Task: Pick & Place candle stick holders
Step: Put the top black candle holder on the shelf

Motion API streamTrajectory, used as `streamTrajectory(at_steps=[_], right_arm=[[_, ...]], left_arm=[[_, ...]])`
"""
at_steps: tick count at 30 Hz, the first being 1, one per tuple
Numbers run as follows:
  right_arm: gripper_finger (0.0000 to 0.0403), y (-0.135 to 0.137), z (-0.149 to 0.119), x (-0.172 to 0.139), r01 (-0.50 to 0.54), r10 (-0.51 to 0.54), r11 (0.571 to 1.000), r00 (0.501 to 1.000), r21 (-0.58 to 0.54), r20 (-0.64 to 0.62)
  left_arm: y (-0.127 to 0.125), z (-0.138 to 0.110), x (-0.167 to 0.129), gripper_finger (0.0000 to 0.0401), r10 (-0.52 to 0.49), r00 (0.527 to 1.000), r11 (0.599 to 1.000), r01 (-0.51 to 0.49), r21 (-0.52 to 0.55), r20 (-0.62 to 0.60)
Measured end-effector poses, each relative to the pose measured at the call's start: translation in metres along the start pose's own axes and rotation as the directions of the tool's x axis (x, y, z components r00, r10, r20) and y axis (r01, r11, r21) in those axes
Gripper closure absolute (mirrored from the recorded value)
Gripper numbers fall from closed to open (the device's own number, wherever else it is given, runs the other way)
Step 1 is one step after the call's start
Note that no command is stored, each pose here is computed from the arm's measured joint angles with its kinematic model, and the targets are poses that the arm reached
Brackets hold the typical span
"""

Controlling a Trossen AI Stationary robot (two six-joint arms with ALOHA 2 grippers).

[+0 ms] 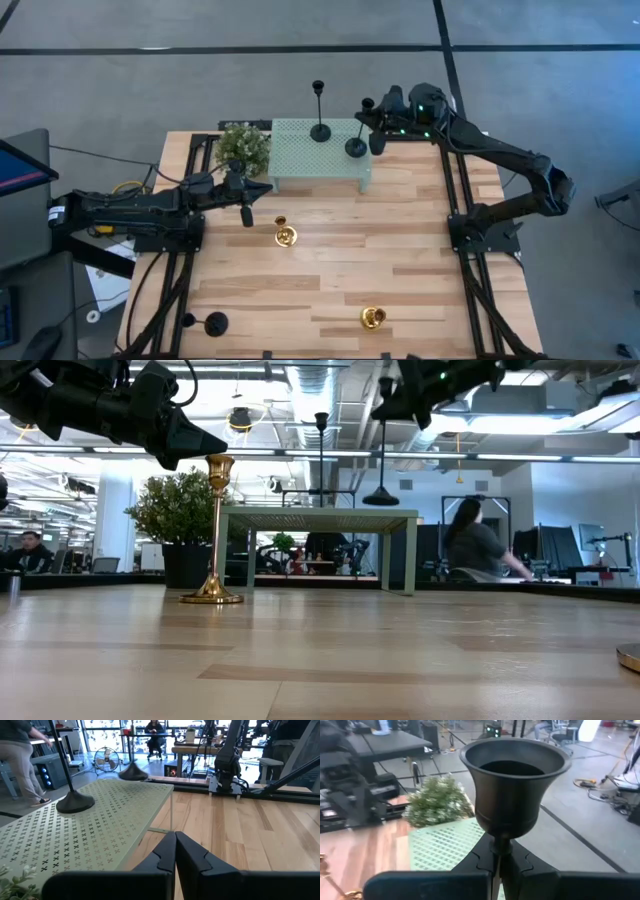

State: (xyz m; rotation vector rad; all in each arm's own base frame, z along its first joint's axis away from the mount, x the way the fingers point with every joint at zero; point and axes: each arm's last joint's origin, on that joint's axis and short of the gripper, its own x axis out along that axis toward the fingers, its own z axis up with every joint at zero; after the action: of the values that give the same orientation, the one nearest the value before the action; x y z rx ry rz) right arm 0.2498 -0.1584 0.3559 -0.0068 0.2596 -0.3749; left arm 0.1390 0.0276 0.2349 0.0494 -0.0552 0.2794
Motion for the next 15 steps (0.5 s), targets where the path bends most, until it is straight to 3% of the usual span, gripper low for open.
streamTrajectory(at_steps=[9,15], right_arm=[[0.0403,-0.021,-0.015,0.023,-0.063,0.063,0.996,0.998,0.058,-0.002],[0.0403,-0.024,-0.009,0.014,-0.052,0.051,0.997,0.999,0.054,0.02]], left_arm=[[0.0,0.0,0.0,0.0393,0.001,1.0,1.0,-0.001,0.0,0.0],[0.0,0.0,0.0,0.0393,0.0,1.0,1.0,0.0,0.0,-0.001]])
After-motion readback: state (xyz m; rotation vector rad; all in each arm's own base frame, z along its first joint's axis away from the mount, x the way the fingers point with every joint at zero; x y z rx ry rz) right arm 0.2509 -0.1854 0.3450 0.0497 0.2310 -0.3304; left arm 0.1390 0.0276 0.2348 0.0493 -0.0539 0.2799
